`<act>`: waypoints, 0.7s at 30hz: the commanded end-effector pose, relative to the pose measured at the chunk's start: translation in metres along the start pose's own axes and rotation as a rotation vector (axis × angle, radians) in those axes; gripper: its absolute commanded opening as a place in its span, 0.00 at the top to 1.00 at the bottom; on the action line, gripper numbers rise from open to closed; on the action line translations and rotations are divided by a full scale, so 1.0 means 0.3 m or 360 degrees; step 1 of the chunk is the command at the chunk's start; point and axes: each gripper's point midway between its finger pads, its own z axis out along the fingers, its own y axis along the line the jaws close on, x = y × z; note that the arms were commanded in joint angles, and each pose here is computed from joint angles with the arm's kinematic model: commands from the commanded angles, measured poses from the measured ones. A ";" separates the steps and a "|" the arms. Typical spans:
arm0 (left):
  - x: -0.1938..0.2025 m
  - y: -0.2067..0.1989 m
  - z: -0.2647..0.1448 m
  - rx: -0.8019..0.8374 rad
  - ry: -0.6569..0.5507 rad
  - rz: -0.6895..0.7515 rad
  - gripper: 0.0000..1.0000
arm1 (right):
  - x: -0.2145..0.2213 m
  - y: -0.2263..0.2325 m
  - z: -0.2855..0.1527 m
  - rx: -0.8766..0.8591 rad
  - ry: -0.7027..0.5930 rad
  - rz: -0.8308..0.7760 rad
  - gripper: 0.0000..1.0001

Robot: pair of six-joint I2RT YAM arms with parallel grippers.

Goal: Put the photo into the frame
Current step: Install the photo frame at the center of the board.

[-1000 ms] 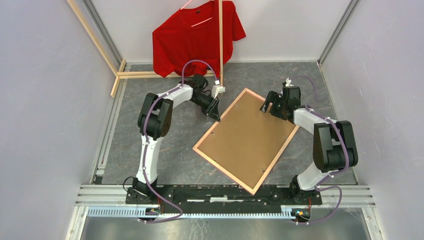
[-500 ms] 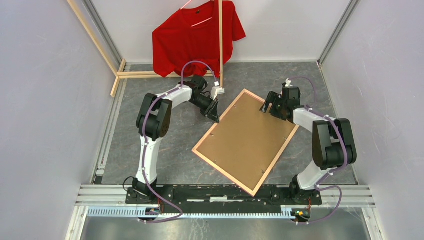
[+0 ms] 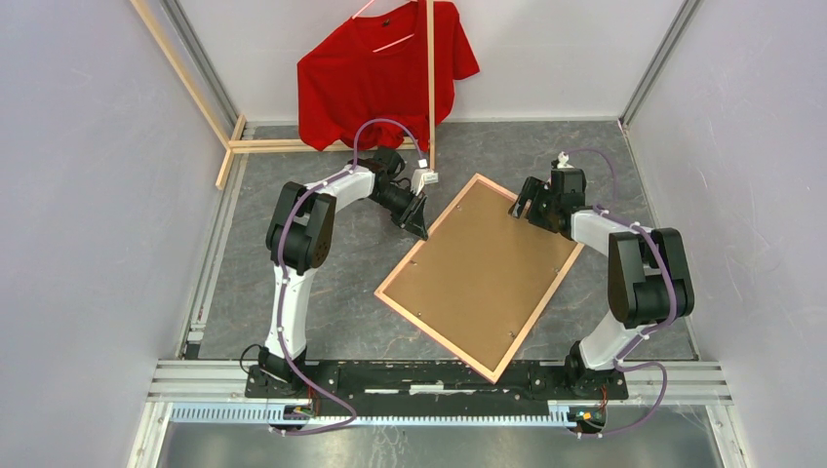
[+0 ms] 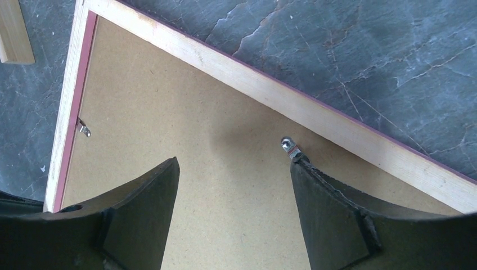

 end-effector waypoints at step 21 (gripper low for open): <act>0.139 0.031 0.040 -0.0050 0.0221 0.0015 0.71 | -0.055 -0.013 0.057 0.0028 -0.0101 0.0014 0.23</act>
